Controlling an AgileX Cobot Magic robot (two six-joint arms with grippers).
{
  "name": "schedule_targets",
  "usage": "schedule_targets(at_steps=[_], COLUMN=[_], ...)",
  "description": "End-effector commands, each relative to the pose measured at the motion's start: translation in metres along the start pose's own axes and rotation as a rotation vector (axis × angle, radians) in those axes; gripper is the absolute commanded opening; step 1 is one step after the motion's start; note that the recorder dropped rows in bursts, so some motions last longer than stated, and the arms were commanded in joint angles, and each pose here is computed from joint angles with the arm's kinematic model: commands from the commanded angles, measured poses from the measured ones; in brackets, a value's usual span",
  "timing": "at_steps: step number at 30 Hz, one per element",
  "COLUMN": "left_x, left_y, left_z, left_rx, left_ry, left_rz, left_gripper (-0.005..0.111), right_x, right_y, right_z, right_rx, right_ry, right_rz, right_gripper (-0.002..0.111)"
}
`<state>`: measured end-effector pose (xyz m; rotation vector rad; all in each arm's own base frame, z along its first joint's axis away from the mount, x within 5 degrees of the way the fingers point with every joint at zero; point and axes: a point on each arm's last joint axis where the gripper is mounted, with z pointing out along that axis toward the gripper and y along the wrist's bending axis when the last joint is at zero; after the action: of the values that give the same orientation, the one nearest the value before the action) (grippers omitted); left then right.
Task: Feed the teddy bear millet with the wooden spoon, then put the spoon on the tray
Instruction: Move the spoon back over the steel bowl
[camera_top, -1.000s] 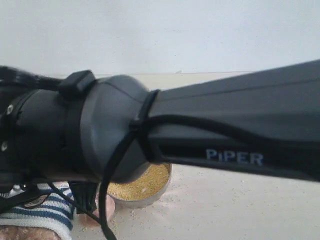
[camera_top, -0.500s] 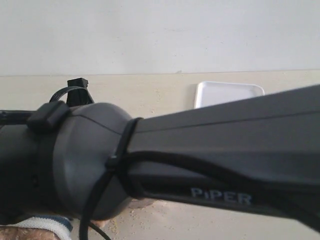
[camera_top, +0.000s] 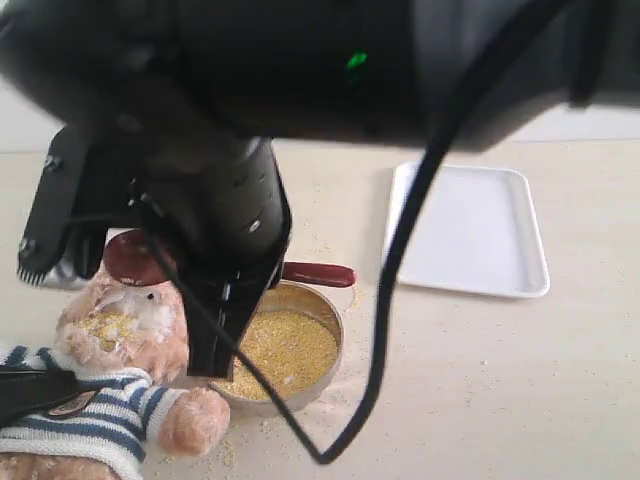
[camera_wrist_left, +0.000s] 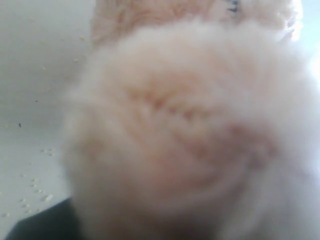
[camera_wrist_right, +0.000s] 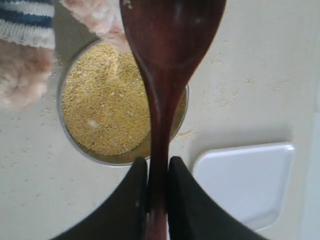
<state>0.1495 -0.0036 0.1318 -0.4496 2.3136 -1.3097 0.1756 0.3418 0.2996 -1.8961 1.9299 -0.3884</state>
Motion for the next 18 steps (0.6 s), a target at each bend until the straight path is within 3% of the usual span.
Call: schedule_targets(at_steps=[1, 8, 15, 18], left_x=[0.0, 0.0, 0.0, 0.0], left_y=[-0.002, -0.002, -0.002, -0.002], left_z=[0.0, 0.0, 0.0, 0.0], left_rx=[0.026, 0.026, 0.026, 0.026], left_ry=[-0.01, -0.015, -0.015, -0.015], left_rz=[-0.01, -0.002, -0.002, -0.002], left_gripper=[0.005, 0.005, 0.005, 0.005], right_x=[0.022, 0.04, 0.051, 0.058], right_y=[-0.025, -0.048, -0.058, -0.066], right_z=[-0.011, -0.004, 0.003, 0.007], right_rx=[-0.101, -0.122, -0.404, -0.406], right_ry=[-0.047, -0.032, -0.138, -0.132], right_rz=[0.13, 0.231, 0.42, 0.468], right_gripper=[0.0, 0.0, 0.0, 0.0])
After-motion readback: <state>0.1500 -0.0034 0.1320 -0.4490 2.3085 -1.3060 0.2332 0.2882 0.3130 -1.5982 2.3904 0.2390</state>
